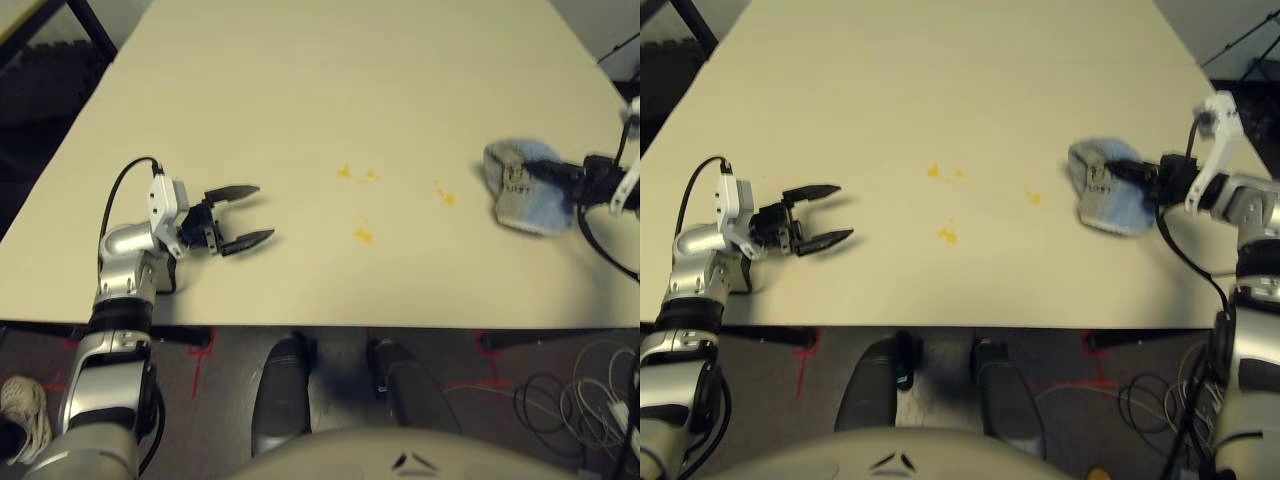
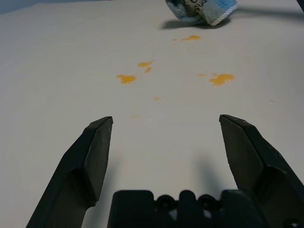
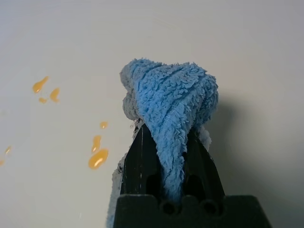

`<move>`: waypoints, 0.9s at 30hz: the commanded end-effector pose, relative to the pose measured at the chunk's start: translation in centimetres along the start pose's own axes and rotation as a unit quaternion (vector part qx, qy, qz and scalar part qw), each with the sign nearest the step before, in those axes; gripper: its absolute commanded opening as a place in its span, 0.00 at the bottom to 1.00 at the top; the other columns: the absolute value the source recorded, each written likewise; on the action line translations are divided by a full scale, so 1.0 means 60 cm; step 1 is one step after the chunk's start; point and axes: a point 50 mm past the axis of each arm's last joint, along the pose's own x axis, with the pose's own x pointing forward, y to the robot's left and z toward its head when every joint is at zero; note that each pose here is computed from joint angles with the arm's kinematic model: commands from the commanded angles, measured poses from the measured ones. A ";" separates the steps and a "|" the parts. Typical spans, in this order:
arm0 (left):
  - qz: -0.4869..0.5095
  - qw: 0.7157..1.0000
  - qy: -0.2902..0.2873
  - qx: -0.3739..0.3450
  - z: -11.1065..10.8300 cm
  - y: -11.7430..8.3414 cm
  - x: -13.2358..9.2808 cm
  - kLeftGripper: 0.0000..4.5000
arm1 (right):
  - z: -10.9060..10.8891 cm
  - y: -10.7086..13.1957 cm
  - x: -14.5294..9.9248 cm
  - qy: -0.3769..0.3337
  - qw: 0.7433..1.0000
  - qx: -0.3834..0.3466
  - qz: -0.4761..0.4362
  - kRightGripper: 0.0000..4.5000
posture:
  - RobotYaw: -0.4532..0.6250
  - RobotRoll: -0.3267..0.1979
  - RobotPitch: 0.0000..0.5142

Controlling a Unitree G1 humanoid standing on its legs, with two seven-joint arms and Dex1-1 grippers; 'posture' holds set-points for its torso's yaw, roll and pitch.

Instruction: Wipe the water off the table with a rag.

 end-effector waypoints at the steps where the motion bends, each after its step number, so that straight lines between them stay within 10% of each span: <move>1: -0.009 1.000 0.010 -0.003 -0.005 -0.004 -0.001 1.00 | -0.017 0.001 0.029 0.025 0.999 0.003 -0.022 0.06 | 0.57 0.62 0.39; 27: -0.003 1.000 0.015 -0.001 -0.003 -0.011 -0.011 1.00 | -0.145 0.136 0.154 0.159 0.972 0.056 0.162 0.06 | 0.60 0.62 0.41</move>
